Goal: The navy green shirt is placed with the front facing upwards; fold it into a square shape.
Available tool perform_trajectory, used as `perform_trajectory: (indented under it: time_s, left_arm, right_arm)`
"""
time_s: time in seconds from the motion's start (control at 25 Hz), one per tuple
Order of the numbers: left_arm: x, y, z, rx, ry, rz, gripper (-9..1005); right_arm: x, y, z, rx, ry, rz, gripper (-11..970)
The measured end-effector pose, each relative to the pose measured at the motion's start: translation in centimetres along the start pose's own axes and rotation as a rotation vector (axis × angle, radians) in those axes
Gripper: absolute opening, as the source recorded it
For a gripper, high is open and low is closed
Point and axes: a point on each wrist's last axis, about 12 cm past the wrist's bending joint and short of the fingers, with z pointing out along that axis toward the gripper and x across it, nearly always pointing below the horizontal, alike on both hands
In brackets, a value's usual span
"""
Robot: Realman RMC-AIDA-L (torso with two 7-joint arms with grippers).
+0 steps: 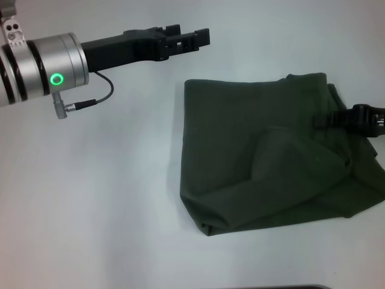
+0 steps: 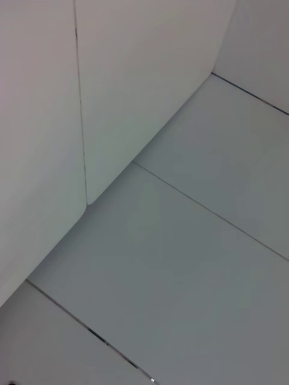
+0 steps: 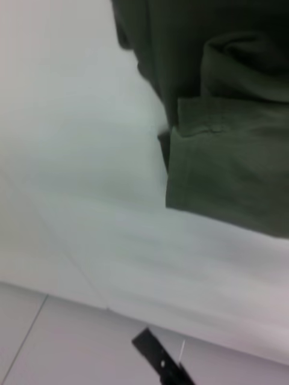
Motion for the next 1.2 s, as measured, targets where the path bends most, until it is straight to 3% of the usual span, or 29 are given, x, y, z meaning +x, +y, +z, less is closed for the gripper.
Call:
perform_trajectory:
  time_s: [0.12, 0.64, 1.2]
  left_arm:
    - [0.0, 0.0, 0.0, -0.002, -0.001, 0.002, 875]
    - [-0.1, 0.2, -0.1, -0.009, -0.012, -0.006, 875]
    - [0.1, 0.6, -0.3, -0.025, -0.024, -0.035, 875]
  right_arm:
    - [-0.5, 0.5, -0.2, -0.018, -0.001, -0.020, 157]
    - [-2.3, 3.2, -1.4, -0.143, -0.002, -0.109, 136]
    - [-3.2, 4.3, -3.2, -0.207, -0.013, -0.153, 137]
